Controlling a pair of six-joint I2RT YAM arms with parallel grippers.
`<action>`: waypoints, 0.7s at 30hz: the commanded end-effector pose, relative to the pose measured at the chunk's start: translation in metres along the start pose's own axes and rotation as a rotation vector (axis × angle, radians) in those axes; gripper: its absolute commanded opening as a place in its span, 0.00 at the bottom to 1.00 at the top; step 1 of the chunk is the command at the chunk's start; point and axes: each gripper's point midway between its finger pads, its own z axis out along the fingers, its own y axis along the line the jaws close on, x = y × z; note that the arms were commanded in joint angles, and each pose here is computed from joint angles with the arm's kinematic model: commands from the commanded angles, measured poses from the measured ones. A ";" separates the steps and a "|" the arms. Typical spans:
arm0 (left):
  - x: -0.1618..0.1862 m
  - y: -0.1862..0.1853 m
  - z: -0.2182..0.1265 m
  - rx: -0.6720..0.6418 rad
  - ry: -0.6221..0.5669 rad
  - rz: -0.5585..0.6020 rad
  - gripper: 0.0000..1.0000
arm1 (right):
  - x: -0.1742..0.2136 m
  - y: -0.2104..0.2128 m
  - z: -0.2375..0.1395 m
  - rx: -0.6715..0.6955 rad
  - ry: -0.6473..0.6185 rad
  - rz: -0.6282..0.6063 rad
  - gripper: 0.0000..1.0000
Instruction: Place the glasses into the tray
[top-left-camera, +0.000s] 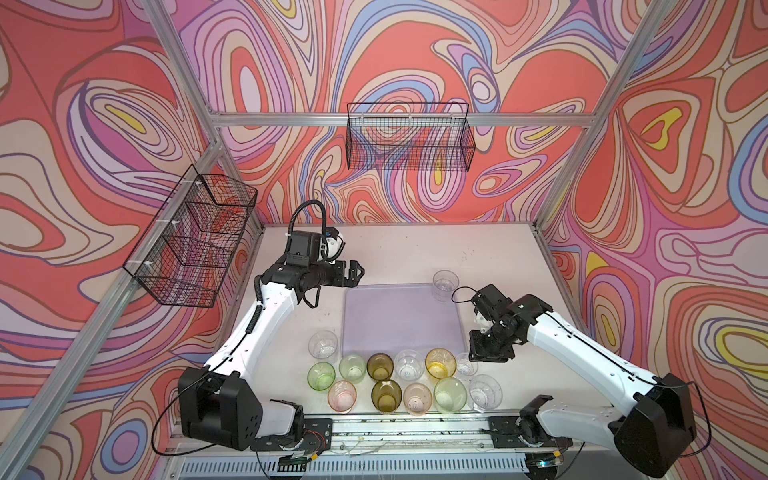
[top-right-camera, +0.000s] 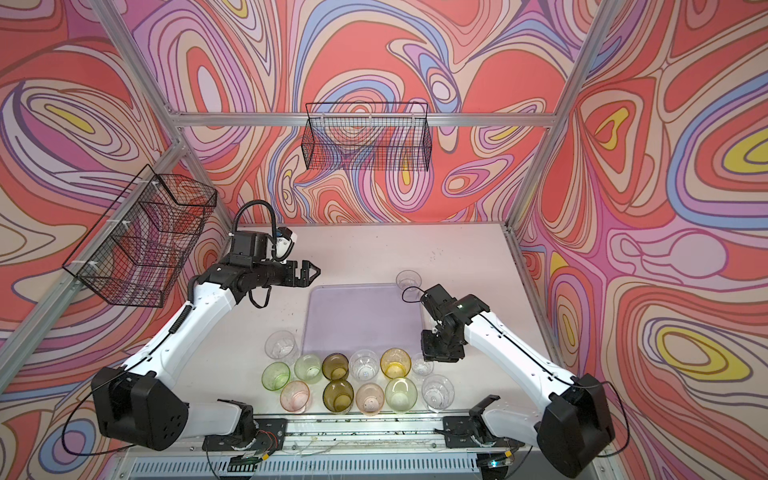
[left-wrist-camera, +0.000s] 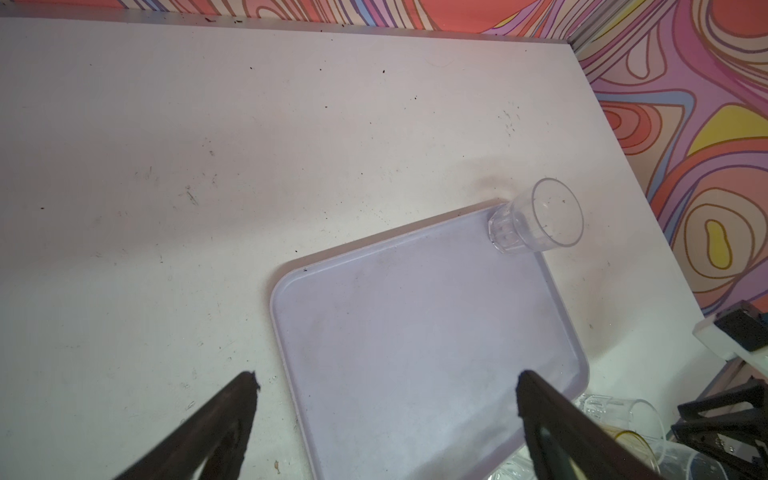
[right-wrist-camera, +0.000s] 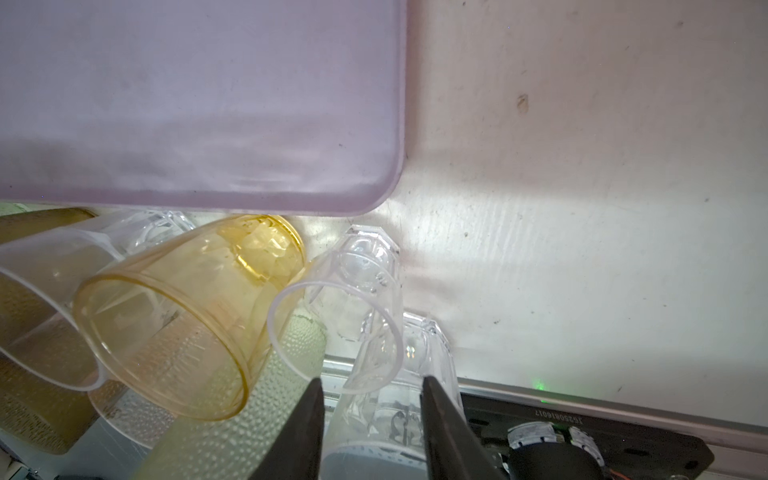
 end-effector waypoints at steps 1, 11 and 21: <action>0.000 -0.009 -0.001 0.055 0.031 -0.018 1.00 | 0.000 0.003 0.004 -0.013 0.005 0.009 0.39; 0.001 -0.014 0.001 0.091 0.044 -0.025 1.00 | 0.005 -0.010 0.014 0.044 0.024 0.046 0.35; 0.002 -0.015 0.002 0.097 0.049 -0.027 1.00 | 0.001 -0.011 0.026 0.049 0.017 0.070 0.29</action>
